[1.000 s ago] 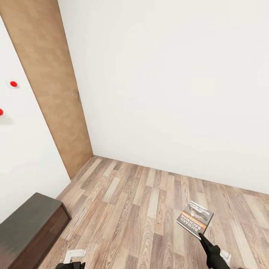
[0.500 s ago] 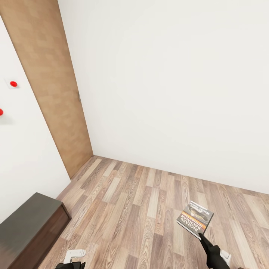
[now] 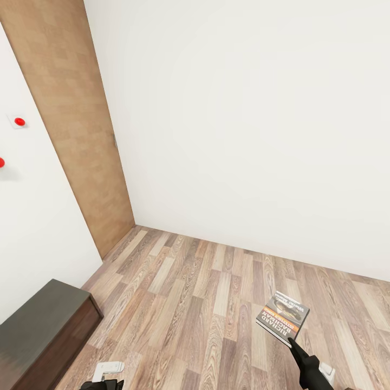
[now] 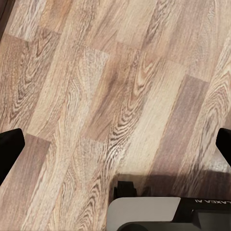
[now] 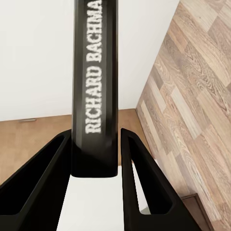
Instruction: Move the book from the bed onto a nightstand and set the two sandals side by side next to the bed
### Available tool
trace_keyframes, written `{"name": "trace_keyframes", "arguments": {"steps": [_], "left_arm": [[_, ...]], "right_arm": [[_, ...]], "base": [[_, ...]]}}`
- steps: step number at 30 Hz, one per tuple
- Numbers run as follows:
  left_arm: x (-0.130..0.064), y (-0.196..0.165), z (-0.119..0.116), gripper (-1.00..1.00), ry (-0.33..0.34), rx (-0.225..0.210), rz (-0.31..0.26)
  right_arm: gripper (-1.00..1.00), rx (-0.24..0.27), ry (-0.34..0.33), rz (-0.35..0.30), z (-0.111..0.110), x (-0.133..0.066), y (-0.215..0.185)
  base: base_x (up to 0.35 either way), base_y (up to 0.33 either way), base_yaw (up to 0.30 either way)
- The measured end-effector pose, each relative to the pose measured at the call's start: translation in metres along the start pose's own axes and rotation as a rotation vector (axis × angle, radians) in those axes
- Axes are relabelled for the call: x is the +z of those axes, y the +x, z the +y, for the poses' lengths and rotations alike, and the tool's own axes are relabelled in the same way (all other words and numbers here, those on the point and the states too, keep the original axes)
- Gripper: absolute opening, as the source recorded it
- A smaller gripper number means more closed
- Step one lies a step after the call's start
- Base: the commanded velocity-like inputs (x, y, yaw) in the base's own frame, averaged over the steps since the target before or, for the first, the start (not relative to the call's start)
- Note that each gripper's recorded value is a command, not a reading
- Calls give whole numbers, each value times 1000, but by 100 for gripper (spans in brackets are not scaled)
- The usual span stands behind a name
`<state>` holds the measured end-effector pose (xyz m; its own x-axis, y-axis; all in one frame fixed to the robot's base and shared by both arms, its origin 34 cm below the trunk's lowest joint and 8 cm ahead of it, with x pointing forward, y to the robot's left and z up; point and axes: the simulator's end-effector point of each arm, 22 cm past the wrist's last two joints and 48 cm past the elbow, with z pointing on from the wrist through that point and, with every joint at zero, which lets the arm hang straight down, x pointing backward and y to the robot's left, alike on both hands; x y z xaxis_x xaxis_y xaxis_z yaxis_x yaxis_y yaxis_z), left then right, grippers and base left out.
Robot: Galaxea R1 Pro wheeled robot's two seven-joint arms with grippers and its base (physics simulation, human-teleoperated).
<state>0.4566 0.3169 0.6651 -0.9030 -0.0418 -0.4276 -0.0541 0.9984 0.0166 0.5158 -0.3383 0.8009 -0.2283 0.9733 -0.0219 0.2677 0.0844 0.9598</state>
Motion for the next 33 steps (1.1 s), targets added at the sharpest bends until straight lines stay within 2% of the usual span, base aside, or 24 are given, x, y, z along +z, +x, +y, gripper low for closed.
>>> {"name": "trace_keyframes", "arguments": {"steps": [8, 33], "left_arm": [[0, 0, 0, 100, -1, 0, 0], [20, -1, -1, 100, -1, 0, 0]], "right_arm": [[-100, -1, 0, 1, 0, 0, 0], [-100, -15, 7, 30, -16, 16, 5]], "base": [[0, 0, 0], [0, 0, 0]]}}
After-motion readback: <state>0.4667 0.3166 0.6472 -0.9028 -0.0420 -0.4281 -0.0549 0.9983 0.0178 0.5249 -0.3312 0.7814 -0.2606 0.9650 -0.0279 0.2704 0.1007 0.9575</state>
